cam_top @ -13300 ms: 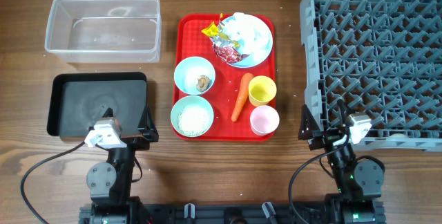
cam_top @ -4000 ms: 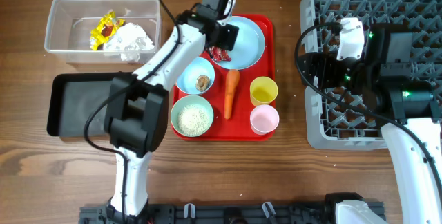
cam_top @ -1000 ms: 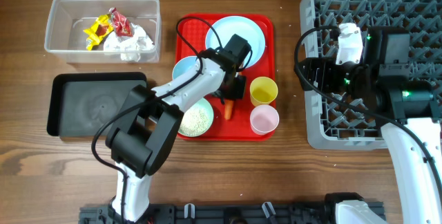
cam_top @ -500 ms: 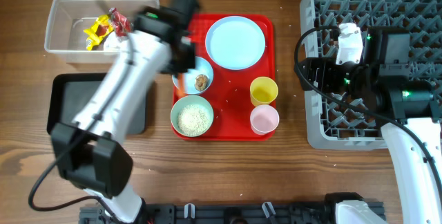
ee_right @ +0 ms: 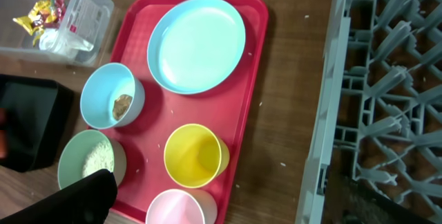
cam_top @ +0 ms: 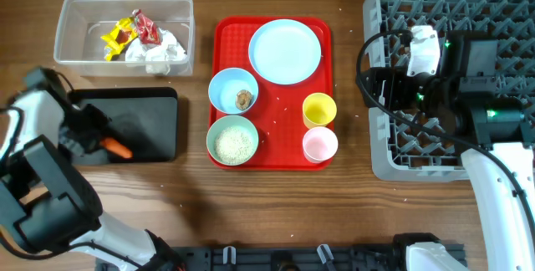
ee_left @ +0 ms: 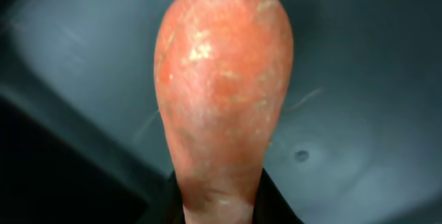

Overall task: Sort waste into correct bins and load items into the dishwasher rack
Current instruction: 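Grasp the blue bowl with the left gripper and tip its food onto the black tray, then return the empty blue bowl to the red tray with the left gripper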

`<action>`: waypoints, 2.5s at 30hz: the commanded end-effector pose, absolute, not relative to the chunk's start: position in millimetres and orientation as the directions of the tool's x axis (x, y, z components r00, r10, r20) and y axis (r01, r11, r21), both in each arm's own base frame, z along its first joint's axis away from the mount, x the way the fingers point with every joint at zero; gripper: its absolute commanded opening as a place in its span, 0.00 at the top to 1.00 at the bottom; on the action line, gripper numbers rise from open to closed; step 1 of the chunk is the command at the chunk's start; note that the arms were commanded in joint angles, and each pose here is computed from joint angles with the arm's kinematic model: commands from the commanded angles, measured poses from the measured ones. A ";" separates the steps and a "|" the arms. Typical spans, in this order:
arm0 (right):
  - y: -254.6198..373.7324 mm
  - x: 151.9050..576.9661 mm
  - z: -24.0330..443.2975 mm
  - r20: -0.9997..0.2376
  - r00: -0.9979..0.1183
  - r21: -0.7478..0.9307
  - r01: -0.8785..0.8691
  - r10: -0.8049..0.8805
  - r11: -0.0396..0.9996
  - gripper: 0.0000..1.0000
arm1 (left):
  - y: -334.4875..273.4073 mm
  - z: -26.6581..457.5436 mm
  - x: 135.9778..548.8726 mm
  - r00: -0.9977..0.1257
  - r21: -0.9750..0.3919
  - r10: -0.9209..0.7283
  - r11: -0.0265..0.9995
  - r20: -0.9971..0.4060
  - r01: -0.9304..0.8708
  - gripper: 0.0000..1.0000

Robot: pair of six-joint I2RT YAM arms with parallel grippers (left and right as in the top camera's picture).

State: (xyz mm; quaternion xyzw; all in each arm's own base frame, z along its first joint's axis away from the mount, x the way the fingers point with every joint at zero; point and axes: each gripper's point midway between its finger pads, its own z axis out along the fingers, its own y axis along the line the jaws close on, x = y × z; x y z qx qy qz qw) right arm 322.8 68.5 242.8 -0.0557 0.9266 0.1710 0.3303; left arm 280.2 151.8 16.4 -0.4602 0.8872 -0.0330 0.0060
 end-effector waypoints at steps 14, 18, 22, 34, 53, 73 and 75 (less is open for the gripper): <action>68.5 324.8 249.5 -0.647 -0.762 0.264 -0.230 -0.004 0.937 0.01 | -21.6 185.5 378.7 -0.825 -0.283 -0.309 0.940 -0.474 -0.189 0.21; 68.6 325.2 249.8 -0.649 -0.761 0.264 -0.230 -0.004 0.937 0.00 | -141.7 150.1 390.5 -0.867 -0.227 0.029 0.960 -0.498 0.163 0.22; 68.5 322.6 247.5 -0.638 -0.770 0.266 -0.227 -0.005 0.937 0.00 | -206.4 79.6 399.0 -0.860 -0.142 0.203 0.943 -0.468 0.301 0.21; 63.5 323.2 245.8 -0.636 -0.772 0.245 -0.207 -0.005 0.947 0.00 | -221.7 23.4 393.8 -0.888 -0.131 0.248 0.939 -0.387 0.319 0.77; 61.1 323.1 244.5 -0.633 -0.774 0.235 -0.197 -0.004 0.952 0.00 | -69.7 177.1 357.7 -0.916 -0.335 -0.244 0.933 -0.319 -0.132 0.96; 61.1 322.3 243.7 -0.629 -0.777 0.237 -0.196 -0.004 0.952 0.00 | 61.0 234.6 314.6 -0.701 -0.959 -0.656 0.225 -0.280 0.173 0.96; 61.1 322.5 243.9 -0.630 -0.777 0.236 -0.197 -0.004 0.952 0.00 | 61.2 234.9 314.8 -0.701 -0.959 -0.656 0.224 -0.280 0.174 0.96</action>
